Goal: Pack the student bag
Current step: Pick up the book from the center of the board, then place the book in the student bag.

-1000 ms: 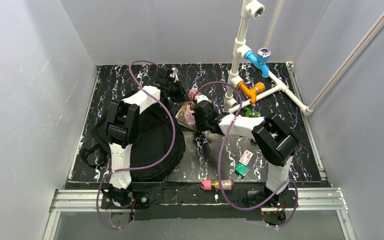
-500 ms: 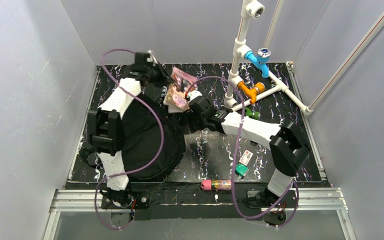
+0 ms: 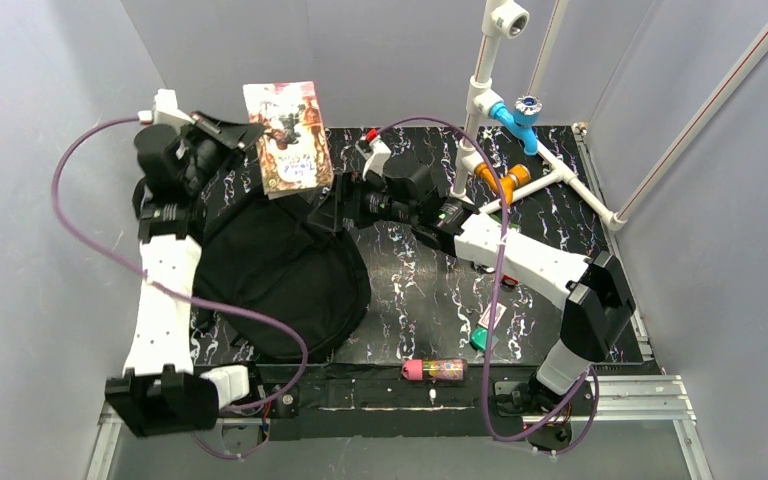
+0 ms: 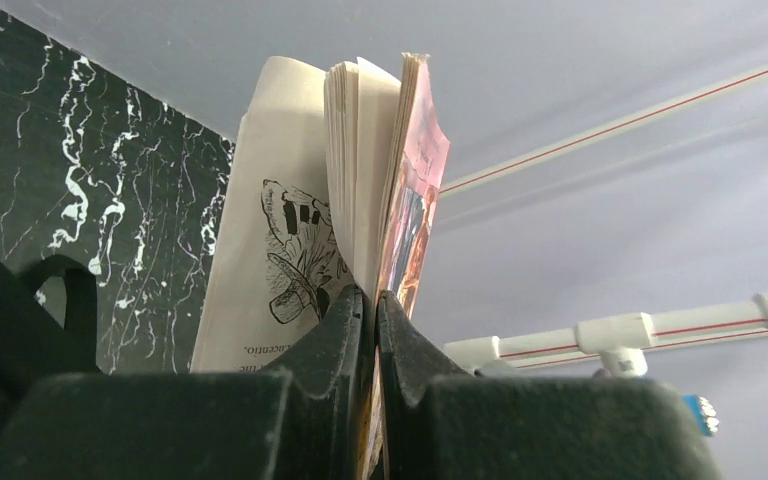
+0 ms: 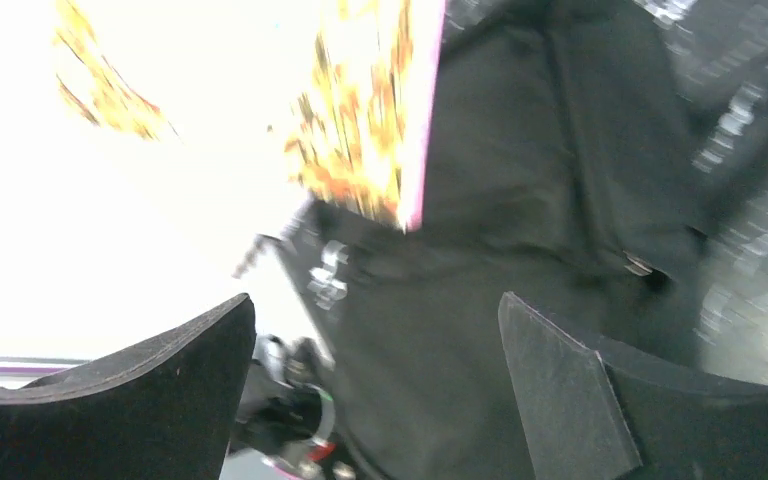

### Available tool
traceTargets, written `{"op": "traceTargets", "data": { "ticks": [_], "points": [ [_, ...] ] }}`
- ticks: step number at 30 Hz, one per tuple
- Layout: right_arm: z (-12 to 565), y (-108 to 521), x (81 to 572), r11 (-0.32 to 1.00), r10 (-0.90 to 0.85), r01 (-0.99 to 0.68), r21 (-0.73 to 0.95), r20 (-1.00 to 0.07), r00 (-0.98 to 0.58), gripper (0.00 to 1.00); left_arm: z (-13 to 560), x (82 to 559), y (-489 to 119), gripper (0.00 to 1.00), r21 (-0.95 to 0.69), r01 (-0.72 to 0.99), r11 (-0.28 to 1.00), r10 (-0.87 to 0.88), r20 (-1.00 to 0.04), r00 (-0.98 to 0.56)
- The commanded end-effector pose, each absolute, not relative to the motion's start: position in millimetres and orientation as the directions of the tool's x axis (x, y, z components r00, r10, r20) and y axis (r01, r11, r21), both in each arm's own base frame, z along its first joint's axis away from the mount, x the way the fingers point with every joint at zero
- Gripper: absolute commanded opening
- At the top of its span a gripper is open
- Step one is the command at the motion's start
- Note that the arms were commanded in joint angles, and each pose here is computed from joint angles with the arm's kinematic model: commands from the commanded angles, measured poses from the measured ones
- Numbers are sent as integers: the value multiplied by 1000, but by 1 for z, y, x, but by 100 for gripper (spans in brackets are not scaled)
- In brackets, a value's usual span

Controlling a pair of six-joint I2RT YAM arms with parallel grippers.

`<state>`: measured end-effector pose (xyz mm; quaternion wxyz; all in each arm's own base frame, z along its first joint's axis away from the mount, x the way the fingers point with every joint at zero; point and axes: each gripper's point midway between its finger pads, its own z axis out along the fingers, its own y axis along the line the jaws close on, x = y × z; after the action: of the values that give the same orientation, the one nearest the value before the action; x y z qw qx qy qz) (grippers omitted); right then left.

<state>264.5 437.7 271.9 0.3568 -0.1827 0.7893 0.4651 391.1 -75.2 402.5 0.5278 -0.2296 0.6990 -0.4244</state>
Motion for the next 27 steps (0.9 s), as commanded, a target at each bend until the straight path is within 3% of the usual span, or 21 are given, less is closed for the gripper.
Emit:
{"op": "traceTargets", "data": {
  "ticks": [1,5,12,23,27],
  "points": [
    [378,469,245,101,284,-640,762,-638,-716,98,426,346,-68,0,-854,136,502,-802,-518,-297],
    [400,464,250,-9,417,-602,798,-544,-728,98,439,329,-76,0,-882,178,436,-826,-471,-310],
    [424,449,266,-84,574,-577,812,-434,-695,95,438,322,-87,0,-958,171,232,-883,-281,-376],
    [426,464,244,-160,581,-549,820,-372,-724,60,417,329,-86,0,-992,107,70,-914,-107,-391],
    [418,467,248,-91,608,-554,827,-394,-689,33,406,327,-92,0,-986,129,108,-896,-153,-416]
  ]
}}
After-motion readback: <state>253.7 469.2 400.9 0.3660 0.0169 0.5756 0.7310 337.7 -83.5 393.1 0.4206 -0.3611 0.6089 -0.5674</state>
